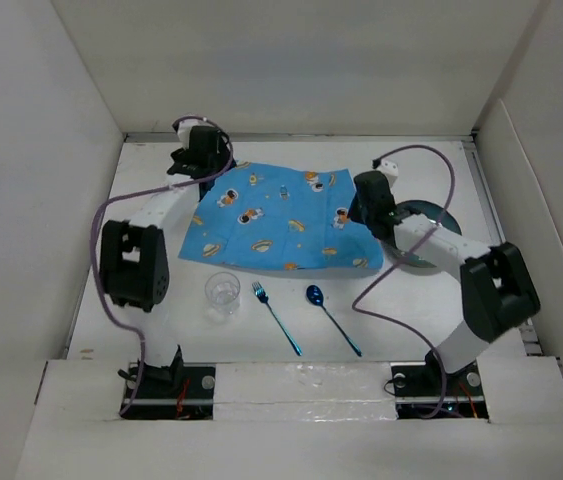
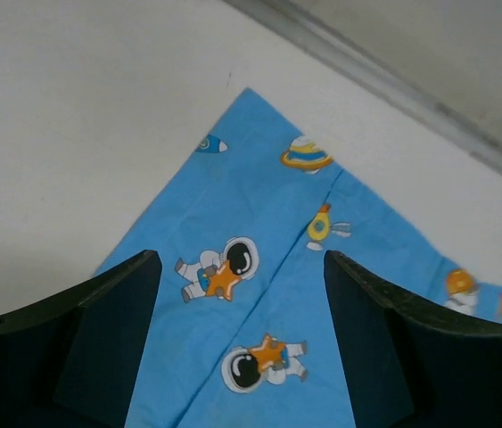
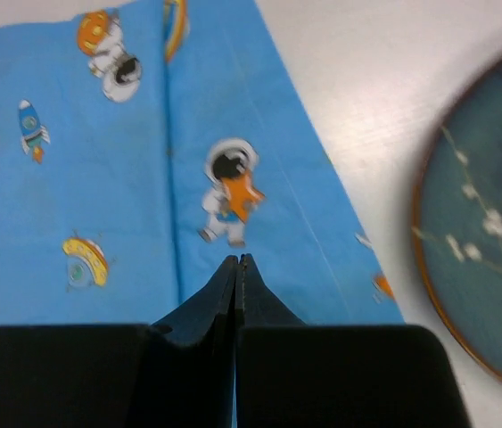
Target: Set the dinner table for one person
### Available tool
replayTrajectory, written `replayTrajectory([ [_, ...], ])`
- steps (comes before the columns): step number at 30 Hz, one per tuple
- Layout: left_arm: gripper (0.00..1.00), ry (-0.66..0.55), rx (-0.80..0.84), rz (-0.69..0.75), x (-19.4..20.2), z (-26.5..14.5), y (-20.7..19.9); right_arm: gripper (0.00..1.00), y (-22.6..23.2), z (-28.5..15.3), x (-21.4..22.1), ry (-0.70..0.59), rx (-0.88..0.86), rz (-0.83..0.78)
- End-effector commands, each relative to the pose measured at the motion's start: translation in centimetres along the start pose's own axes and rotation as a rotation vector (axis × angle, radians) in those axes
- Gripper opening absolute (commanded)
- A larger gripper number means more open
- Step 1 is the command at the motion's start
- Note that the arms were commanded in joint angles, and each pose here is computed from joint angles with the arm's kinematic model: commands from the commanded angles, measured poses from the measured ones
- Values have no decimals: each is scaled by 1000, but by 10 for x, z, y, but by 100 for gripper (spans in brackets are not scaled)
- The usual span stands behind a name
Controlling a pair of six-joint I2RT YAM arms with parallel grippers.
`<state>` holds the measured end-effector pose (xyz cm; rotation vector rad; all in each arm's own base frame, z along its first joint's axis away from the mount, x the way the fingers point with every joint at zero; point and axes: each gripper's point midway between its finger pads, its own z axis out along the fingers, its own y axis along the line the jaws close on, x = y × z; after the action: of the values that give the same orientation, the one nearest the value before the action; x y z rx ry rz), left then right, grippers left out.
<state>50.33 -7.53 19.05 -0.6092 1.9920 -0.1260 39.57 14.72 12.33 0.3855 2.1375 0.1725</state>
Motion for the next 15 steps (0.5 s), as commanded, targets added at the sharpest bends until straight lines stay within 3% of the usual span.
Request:
replayTrajectory([
  [1, 73, 174, -52, 210, 47, 29, 20, 0, 20, 33, -13, 36, -37, -125],
  [3, 77, 215, -62, 238, 61, 49, 19, 0, 22, 52, -36, 35, -27, -112],
  [5, 81, 215, -32, 260, 59, 59, 8, 17, 12, 79, -28, 93, 9, -113],
  [6, 82, 244, -43, 271, 70, 69, 11, 35, 10, 87, -46, 79, 18, -92],
  [8, 82, 231, -40, 288, 64, 77, 5, 48, 5, 104, -43, 112, 29, -87],
  [10, 83, 235, -53, 293, 65, 89, 8, 56, 4, 112, -59, 102, 39, -63],
  [14, 83, 223, -43, 274, 56, 105, 8, 59, 5, 138, -44, 211, 55, -87],
  [15, 83, 236, -50, 275, 63, 110, 10, 59, 13, 141, -59, 192, 50, -83],
])
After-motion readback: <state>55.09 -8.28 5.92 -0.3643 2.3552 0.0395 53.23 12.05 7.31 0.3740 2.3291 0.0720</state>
